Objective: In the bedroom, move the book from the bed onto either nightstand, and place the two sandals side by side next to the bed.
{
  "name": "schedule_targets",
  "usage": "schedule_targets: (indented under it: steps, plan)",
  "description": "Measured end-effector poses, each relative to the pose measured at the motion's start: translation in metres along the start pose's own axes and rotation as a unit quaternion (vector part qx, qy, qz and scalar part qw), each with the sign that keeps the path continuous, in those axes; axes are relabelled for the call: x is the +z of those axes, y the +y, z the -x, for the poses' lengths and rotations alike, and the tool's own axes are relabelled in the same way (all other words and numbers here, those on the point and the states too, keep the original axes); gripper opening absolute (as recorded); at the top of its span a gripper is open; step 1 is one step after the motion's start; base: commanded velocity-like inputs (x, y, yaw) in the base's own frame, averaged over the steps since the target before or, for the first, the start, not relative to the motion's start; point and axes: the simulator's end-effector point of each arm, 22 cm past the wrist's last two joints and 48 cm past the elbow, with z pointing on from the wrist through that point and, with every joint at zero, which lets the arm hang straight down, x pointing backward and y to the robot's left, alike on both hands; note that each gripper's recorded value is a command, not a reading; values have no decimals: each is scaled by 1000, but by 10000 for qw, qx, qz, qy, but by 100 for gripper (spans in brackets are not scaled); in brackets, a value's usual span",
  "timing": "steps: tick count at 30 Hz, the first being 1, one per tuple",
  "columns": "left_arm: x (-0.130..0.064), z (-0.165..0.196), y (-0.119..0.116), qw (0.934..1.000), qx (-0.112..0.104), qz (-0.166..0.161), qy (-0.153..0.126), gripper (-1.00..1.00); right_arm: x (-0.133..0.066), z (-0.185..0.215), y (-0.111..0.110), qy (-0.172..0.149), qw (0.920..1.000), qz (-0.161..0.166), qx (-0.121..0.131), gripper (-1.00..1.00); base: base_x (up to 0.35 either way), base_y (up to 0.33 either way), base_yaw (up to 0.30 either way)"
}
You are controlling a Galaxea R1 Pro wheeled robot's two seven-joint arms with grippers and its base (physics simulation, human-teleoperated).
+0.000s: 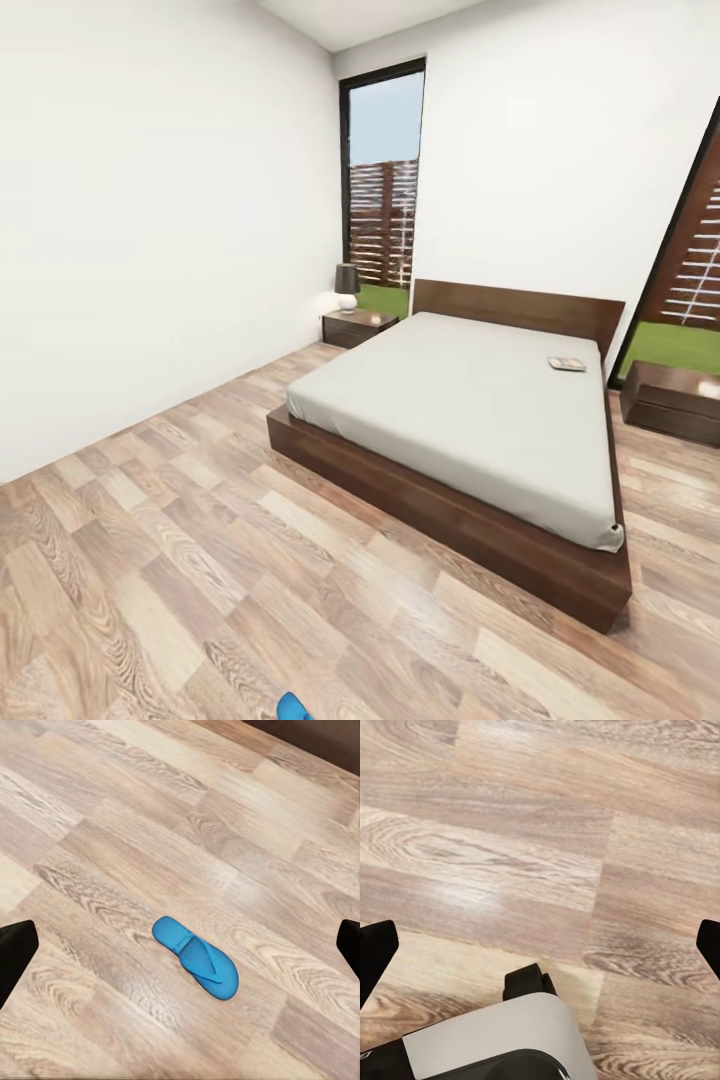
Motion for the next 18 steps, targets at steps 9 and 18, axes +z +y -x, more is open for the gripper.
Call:
schedule_targets:
  steps: [9,18]
  plan:
    - [0,0,0,10000,0,0,2,100,0,0,0,-1,10000,3,4,100,0,0,32]
    - [0,0,0,10000,0,0,3,100,0,0,0,-3,10000,6,5,100,0,0,1]
